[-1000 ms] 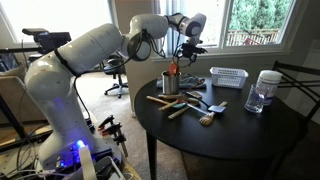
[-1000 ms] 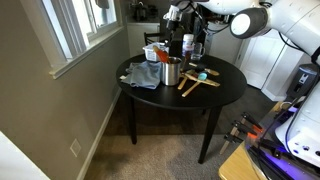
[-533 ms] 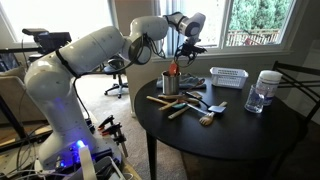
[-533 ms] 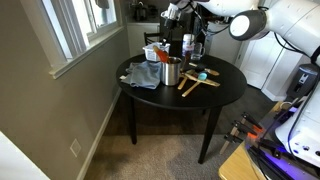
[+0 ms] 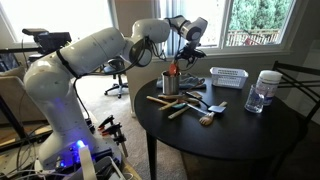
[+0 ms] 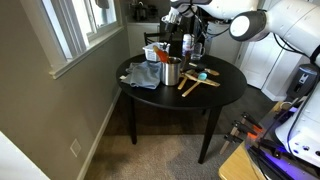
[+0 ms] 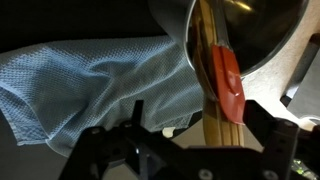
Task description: Remove the orange spoon from the tin can
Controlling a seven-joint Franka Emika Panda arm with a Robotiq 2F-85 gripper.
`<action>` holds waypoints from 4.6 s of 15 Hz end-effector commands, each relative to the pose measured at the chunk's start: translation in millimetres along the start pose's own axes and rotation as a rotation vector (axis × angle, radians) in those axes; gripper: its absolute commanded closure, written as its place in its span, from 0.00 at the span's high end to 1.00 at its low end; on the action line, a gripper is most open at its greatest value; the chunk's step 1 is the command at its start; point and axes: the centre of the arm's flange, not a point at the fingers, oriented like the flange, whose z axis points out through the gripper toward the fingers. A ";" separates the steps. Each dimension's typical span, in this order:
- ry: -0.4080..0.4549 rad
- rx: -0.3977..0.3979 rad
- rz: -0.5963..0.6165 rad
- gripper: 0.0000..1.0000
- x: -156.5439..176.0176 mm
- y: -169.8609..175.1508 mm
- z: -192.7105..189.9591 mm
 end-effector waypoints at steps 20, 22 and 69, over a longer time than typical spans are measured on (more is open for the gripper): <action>-0.068 0.154 -0.042 1.00 3.3 -0.6 15.6; -0.081 0.156 -0.045 1.00 2.3 -5.2 8.9; -0.196 -0.015 -0.067 0.07 24.1 -88.1 -129.2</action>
